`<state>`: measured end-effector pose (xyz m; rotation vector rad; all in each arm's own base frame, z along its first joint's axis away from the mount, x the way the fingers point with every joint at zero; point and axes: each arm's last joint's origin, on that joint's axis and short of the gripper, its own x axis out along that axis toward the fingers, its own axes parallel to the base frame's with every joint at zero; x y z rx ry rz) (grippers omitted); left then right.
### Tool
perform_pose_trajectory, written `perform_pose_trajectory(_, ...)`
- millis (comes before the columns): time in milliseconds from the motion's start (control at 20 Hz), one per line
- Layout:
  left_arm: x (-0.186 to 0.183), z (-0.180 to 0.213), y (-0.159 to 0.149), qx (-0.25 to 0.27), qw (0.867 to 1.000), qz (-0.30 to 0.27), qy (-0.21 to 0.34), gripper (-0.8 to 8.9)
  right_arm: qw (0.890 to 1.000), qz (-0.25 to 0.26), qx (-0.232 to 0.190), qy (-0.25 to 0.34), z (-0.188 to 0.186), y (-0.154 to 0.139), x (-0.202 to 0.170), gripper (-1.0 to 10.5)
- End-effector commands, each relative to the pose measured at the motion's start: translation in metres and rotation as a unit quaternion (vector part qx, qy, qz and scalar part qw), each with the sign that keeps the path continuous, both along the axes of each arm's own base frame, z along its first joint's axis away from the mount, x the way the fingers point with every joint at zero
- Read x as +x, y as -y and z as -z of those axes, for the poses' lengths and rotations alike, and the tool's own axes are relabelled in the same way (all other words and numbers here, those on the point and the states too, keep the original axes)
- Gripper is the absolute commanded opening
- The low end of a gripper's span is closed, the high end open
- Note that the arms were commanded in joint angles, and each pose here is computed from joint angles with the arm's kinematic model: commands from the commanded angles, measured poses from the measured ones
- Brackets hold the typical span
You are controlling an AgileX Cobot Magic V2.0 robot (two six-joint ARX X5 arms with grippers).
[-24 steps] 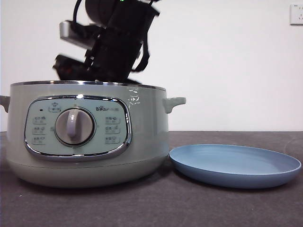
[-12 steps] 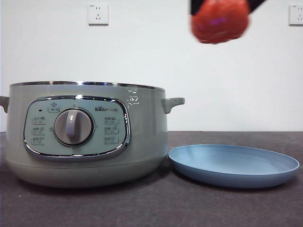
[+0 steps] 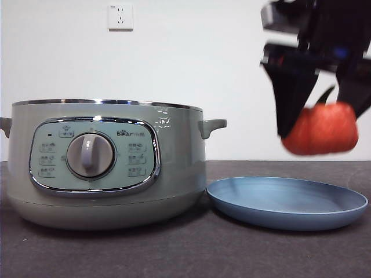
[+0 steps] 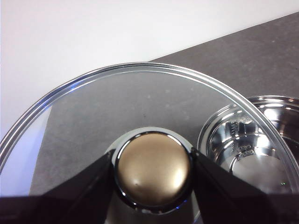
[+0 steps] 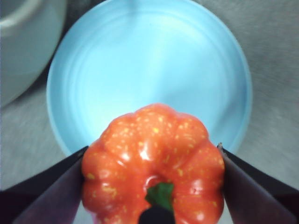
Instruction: Take the pumpkin out from the steamer,put the pumpkin in the blue plate,close the lid
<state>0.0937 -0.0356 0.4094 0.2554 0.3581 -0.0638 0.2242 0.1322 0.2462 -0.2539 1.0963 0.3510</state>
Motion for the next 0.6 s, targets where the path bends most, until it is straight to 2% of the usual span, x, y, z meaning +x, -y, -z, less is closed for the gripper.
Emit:
perform_pose_trajectory(50, -0.002, -0.007, -0.002, -0.015, 0.999, -0.003, 0.031, -0.08, 0.999, 0.006, 0.025, 0.037, 0.014, -0.005, 0.009, 0.0)
perform_pose_trajectory(200, -0.002, -0.007, -0.002, -0.015, 0.999, -0.003, 0.031, -0.08, 0.996, -0.001, 0.044, 0.076, 0.019, -0.014, 0.023, 0.0)
perform_pose_trajectory(300, -0.002, -0.007, -0.002, -0.015, 0.999, -0.003, 0.031, -0.08, 0.995, -0.01, 0.043, 0.084, 0.024, -0.017, 0.028, 0.0)
perform_pose_trajectory(600, -0.002, -0.007, -0.002, -0.015, 0.999, -0.002, 0.031, -0.08, 0.999, -0.014, 0.011, 0.028, 0.058, -0.023, 0.038, 0.1)
